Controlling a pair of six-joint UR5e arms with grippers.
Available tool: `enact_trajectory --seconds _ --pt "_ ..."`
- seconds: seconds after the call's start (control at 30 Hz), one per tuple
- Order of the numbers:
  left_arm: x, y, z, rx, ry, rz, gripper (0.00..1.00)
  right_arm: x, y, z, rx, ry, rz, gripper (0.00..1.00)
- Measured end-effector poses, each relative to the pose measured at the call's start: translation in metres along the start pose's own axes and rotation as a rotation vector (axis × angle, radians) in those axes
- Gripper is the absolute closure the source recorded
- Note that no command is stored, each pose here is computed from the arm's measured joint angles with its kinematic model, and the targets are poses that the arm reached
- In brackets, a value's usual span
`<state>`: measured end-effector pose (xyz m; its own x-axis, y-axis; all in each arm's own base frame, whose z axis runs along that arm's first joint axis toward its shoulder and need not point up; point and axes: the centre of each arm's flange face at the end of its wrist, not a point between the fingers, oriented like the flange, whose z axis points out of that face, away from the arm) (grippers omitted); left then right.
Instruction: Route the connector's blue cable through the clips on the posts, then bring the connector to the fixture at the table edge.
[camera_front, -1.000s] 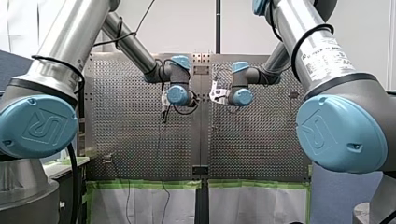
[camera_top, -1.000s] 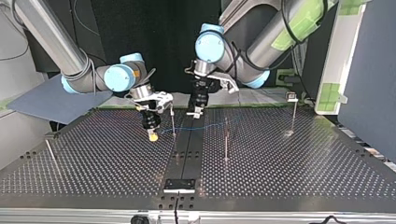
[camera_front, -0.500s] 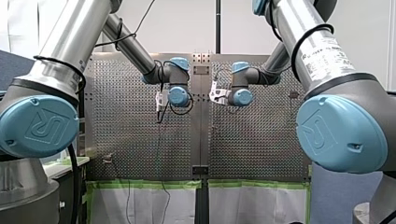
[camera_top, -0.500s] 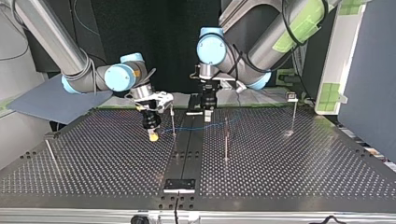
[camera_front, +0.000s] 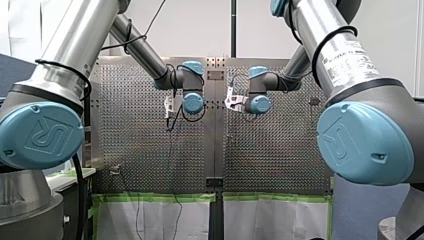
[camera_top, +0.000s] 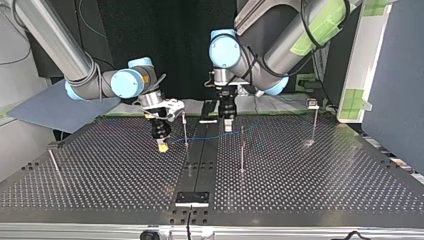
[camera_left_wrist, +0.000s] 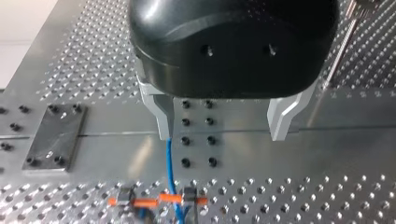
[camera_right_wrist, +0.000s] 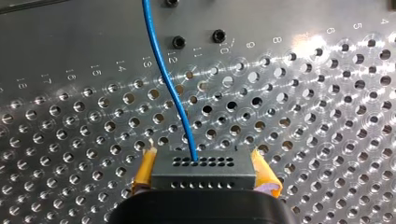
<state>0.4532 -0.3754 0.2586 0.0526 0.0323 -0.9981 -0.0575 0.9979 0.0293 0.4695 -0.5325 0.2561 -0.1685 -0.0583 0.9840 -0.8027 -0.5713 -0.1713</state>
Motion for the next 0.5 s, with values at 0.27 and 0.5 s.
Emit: enact_trajectory --seconds 0.27,0.5 --pt "-0.005 0.003 0.003 -0.065 -0.016 -0.011 0.00 -0.001 0.000 0.000 0.001 -0.001 0.000 1.00" --pt "-0.013 -0.003 0.005 -0.060 -0.027 -0.018 0.00 -0.006 -0.002 0.000 0.003 -0.008 0.001 1.00"
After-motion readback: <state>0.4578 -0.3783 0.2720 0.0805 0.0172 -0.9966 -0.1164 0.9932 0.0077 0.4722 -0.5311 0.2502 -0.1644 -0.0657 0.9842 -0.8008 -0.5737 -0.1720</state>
